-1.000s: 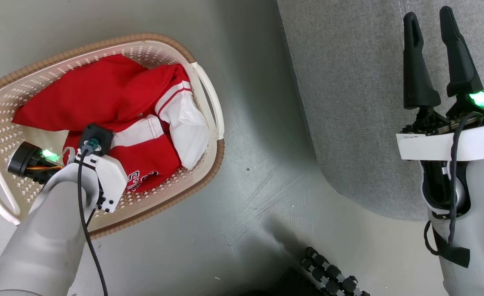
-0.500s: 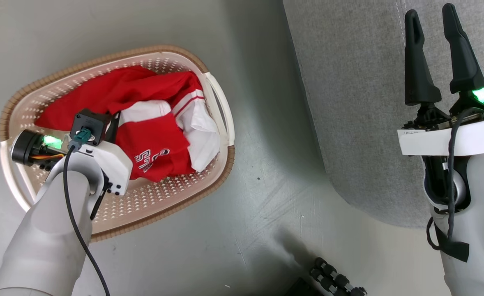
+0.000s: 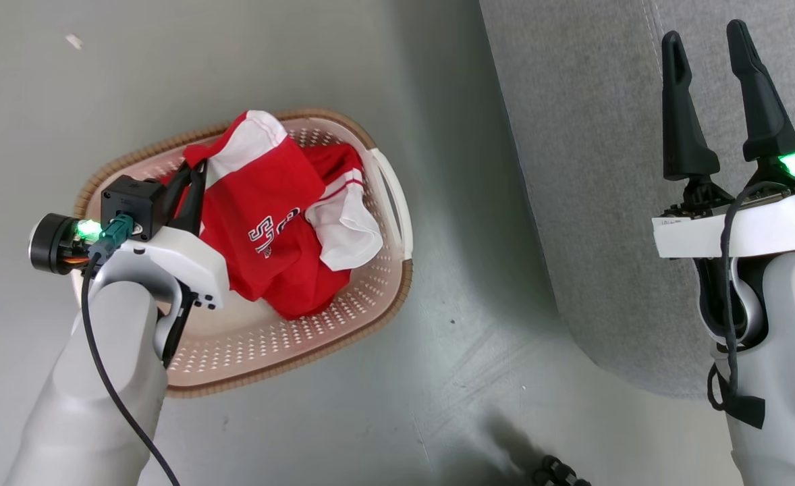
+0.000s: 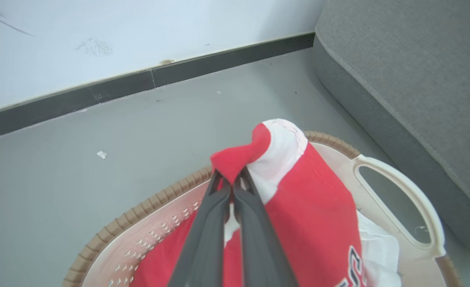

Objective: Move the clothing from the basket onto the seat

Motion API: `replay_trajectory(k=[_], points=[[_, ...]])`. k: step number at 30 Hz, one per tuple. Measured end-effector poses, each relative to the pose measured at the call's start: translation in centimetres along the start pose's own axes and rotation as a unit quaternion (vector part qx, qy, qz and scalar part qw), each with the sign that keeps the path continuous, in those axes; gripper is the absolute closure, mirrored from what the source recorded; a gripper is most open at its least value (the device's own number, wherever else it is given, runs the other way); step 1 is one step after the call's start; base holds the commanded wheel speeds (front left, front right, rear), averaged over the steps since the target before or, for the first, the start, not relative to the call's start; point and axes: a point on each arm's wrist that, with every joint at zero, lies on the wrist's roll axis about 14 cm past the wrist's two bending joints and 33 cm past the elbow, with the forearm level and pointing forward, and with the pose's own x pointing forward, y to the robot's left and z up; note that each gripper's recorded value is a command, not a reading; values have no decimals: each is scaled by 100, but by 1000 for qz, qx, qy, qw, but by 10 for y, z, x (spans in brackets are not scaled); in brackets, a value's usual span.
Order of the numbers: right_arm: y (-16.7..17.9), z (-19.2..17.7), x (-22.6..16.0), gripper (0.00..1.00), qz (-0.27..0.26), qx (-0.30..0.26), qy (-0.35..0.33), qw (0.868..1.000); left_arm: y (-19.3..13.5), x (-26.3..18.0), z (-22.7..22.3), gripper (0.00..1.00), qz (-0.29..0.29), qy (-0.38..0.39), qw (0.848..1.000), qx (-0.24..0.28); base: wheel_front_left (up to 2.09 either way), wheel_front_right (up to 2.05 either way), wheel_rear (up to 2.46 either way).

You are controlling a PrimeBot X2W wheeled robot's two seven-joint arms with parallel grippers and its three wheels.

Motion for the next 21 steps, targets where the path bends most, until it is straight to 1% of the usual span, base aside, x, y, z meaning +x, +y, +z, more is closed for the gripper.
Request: replay_trajectory(k=[4, 5, 9, 14, 21], points=[[4, 10, 0, 0, 5, -2, -10, 1000, 3, -8, 32, 100, 11, -42, 999, -8, 0, 0, 0], [5, 14, -2, 0, 5, -3, -13, 1000, 6, -13, 50, 100, 16, -66, 998, -11, 0, 0, 0], [8, 18, -8, 0, 9, -6, -13, 1000, 8, -25, 87, 100, 23, -114, 993, -14, 0, 0, 0], [11, 31, -13, 0, 11, -4, -24, 1000, 6, -47, 121, 100, 26, -157, 987, -16, 0, 0, 0], [19, 41, -26, 0, 21, -7, -27, 999, -4, -78, 175, 100, 19, -226, 974, -9, 0, 0, 0]])
